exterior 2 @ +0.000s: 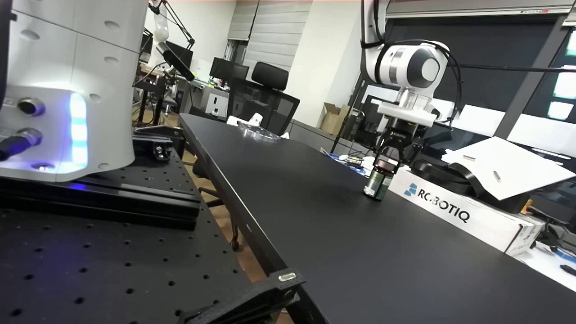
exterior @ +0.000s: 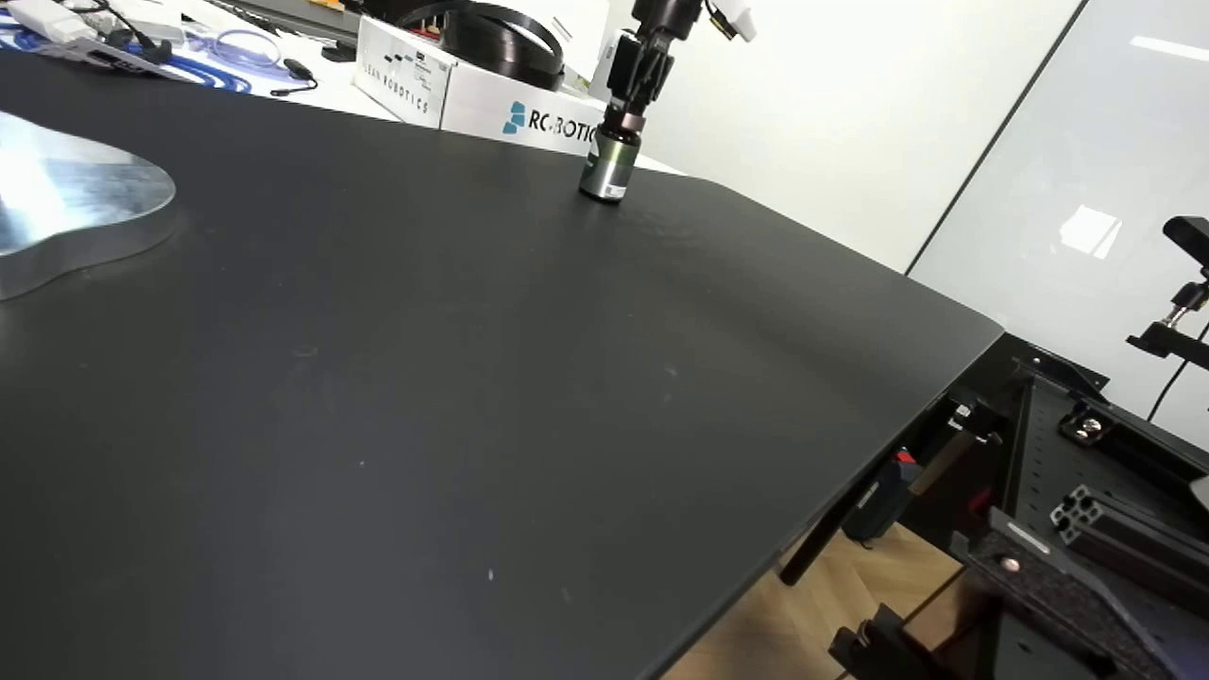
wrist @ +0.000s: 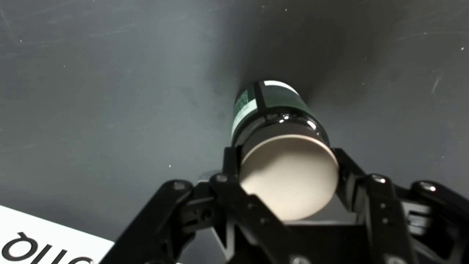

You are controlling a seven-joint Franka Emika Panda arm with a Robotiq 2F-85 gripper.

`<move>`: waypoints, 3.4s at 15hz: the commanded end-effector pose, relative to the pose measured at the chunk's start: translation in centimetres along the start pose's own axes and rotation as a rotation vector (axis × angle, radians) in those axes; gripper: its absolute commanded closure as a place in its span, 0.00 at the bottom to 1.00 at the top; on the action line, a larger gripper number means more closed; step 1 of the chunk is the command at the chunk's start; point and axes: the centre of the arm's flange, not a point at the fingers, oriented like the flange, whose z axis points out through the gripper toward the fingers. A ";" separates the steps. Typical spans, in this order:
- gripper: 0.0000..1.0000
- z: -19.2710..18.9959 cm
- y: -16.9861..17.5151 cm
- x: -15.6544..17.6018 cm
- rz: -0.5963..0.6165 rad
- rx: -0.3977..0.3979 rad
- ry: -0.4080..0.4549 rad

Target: Pick up the medicine bottle and move it to the left.

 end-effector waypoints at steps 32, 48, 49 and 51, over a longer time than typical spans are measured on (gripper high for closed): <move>0.39 -7.9 -34.3 0.9 -0.468 0.050 -0.011; 0.64 -6.6 -41.4 8.4 -0.645 -0.008 0.021; 0.64 -6.4 -42.7 8.7 -0.671 -0.014 0.025; 0.64 -6.0 -45.6 9.3 -0.722 -0.021 0.030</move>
